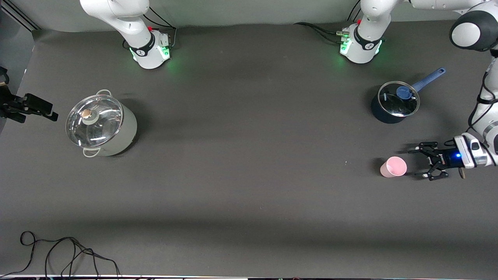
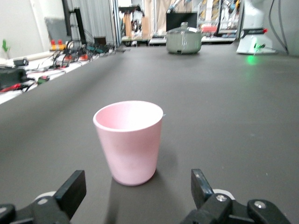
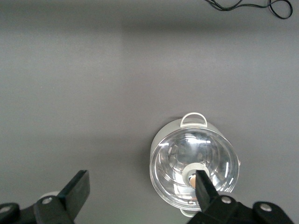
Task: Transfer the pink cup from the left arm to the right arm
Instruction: 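Lower the left gripper to the pink cup and close on it, then lift the pink cup with the left gripper toward the table middle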
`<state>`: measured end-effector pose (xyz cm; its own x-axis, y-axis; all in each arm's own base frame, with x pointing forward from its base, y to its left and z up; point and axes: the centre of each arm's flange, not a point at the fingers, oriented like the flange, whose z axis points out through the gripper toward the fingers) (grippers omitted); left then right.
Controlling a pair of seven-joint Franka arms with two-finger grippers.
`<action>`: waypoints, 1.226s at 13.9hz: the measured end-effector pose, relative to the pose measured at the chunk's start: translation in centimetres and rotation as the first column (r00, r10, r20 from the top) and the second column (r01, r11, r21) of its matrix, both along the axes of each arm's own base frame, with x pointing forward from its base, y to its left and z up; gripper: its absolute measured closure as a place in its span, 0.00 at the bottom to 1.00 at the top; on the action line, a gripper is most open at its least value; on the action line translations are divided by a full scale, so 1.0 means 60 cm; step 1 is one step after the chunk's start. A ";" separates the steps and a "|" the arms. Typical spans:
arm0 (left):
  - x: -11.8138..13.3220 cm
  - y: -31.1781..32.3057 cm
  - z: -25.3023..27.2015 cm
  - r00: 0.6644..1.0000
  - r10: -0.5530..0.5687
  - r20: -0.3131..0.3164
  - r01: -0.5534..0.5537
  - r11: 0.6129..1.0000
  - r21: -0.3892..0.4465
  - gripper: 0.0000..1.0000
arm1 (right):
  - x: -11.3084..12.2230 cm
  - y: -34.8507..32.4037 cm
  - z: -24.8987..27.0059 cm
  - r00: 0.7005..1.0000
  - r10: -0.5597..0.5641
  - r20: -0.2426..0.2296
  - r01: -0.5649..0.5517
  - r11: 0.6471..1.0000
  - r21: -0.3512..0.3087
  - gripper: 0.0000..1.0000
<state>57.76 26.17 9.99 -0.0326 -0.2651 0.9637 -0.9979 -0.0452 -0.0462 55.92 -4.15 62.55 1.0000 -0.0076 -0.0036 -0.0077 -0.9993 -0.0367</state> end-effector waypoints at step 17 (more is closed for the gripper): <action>0.024 -0.114 -0.080 0.998 0.023 0.052 -0.013 0.985 -0.171 0.00 | 0.003 -0.007 0.002 1.000 -0.008 0.004 0.008 1.000 -0.001 0.00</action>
<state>59.17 19.36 5.20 -0.0825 -0.0985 0.9917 -0.9931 -0.0751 -0.0901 56.10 -4.57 62.67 0.9999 -0.0152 0.0002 -0.0151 -0.9992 -0.0358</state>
